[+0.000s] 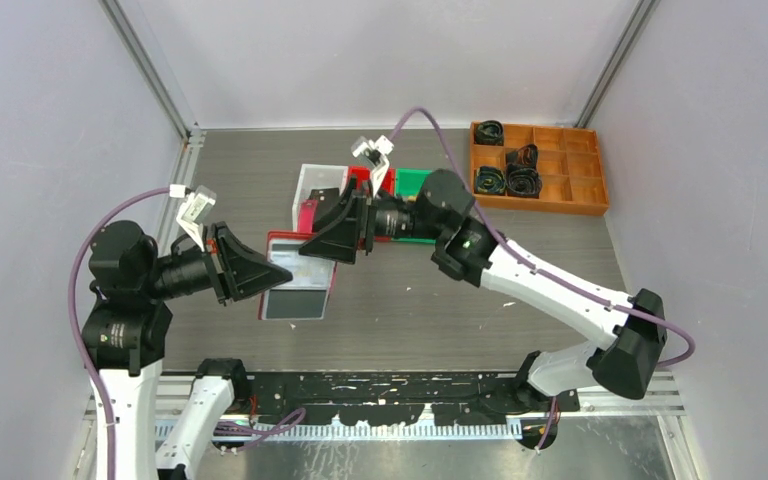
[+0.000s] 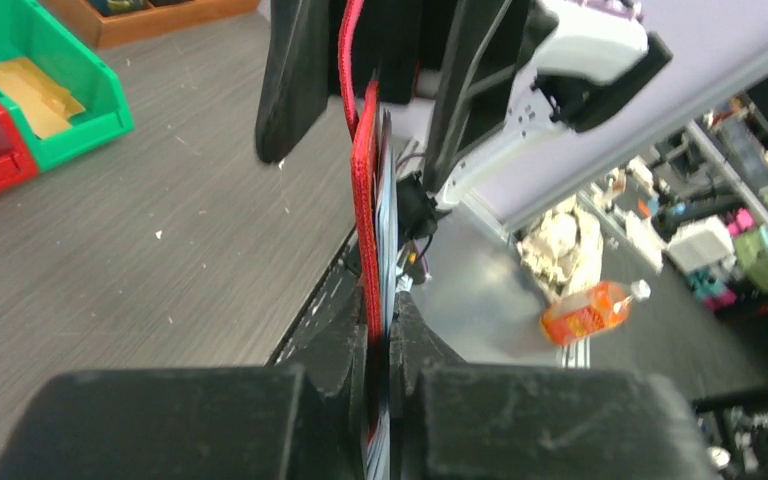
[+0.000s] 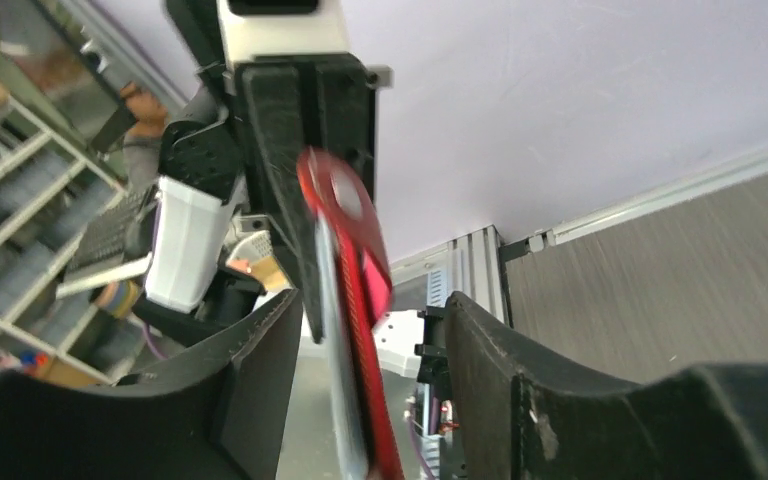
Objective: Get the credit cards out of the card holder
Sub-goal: Remove the credit card from the card holder.
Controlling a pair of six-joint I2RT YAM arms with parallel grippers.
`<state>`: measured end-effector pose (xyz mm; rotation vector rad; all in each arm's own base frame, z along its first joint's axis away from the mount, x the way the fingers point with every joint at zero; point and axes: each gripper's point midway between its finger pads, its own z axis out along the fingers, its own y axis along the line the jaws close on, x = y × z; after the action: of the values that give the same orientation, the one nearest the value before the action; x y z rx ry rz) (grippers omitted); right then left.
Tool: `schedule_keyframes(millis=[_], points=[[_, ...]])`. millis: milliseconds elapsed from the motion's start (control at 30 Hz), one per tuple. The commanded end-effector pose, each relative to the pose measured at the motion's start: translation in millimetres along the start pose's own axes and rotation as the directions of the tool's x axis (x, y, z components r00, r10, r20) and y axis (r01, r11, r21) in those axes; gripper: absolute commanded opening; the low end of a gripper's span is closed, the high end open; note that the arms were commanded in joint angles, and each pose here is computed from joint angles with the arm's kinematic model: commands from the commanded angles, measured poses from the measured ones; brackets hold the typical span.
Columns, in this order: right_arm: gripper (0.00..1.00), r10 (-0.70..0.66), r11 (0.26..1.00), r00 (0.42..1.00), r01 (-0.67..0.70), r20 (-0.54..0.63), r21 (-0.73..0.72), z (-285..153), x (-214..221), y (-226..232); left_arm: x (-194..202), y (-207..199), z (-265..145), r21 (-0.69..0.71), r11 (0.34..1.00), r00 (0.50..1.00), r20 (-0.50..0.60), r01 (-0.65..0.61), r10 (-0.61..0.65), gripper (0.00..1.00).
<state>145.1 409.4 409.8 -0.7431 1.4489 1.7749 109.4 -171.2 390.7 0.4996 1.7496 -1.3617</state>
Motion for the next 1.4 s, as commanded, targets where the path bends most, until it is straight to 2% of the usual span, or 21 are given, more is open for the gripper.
schedule_keyframes(millis=[0,133,333,400,467,600,633,700,767,833,933,1067,1233,1367], points=[[0.59,-0.175,0.980,0.955,0.146,-0.239,-0.135,-11.0,5.1,34.1,14.7,-20.8,-8.8,0.098,0.988,0.988,-0.092,-0.118,0.127,0.00],[0.57,-0.134,0.981,0.902,0.064,-0.411,-0.181,-17.4,30.6,35.1,13.9,-19.6,-9.5,0.092,0.985,0.982,-0.106,-0.146,0.156,0.00],[0.64,-0.168,0.972,0.874,0.069,-0.456,-0.226,-19.4,43.1,40.9,12.1,-19.2,-9.0,0.095,0.985,0.982,-0.109,-0.146,0.156,0.00],[0.62,-0.179,0.971,0.871,0.082,-0.458,-0.224,-17.0,43.7,40.5,12.0,-20.3,-9.2,0.099,0.984,0.981,-0.109,-0.148,0.158,0.00],[0.55,-0.180,0.971,0.871,0.083,-0.458,-0.225,-13.3,43.9,41.1,11.6,-20.2,-9.0,0.100,0.984,0.982,-0.110,-0.145,0.156,0.00],[0.25,-0.174,0.974,0.889,0.090,-0.425,-0.209,-0.1,36.1,38.5,12.8,-18.6,-8.6,0.100,0.985,0.982,-0.111,-0.140,0.151,0.00],[0.17,-0.171,0.974,0.897,0.092,-0.408,-0.206,3.7,32.3,37.6,12.9,-18.3,-8.4,0.100,0.985,0.982,-0.111,-0.139,0.150,0.02],[0.02,-0.170,0.977,0.912,0.107,-0.374,-0.183,9.7,25.8,33.8,13.2,-16.6,-8.0,0.094,0.987,0.984,-0.109,-0.134,0.144,0.16],[0.01,-0.170,0.981,0.930,0.128,-0.326,-0.147,11.9,18.9,28.1,13.8,-15.5,-7.5,0.090,0.988,0.986,-0.105,-0.122,0.131,0.28],[0.01,-0.161,0.982,0.955,0.130,-0.249,-0.137,12.7,8.6,27.8,14.1,-12.8,-6.8,0.075,0.992,0.989,-0.100,-0.103,0.110,0.34],[0.01,-0.176,0.977,0.983,0.169,-0.049,-0.134,8.6,-19.6,36.9,14.4,-7.2,-4.9,0.047,0.997,0.995,-0.085,-0.054,0.058,0.35],[0.01,-0.171,0.979,0.972,0.186,0.160,-0.088,-6.8,-40.1,39.4,8.3,-6.6,-1.4,0.044,0.999,0.998,-0.050,0.024,-0.022,0.34],[0.01,-0.124,0.987,0.941,0.149,0.314,-0.057,-24.0,-49.7,36.6,-0.1,-9.8,0.5,0.052,0.997,0.998,-0.016,0.064,-0.063,0.32],[0.01,-0.111,0.992,0.915,0.124,0.387,-0.008,-37.0,-52.9,29.5,-5.7,-10.3,0.4,0.029,0.997,0.997,0.014,0.076,-0.077,0.29]])
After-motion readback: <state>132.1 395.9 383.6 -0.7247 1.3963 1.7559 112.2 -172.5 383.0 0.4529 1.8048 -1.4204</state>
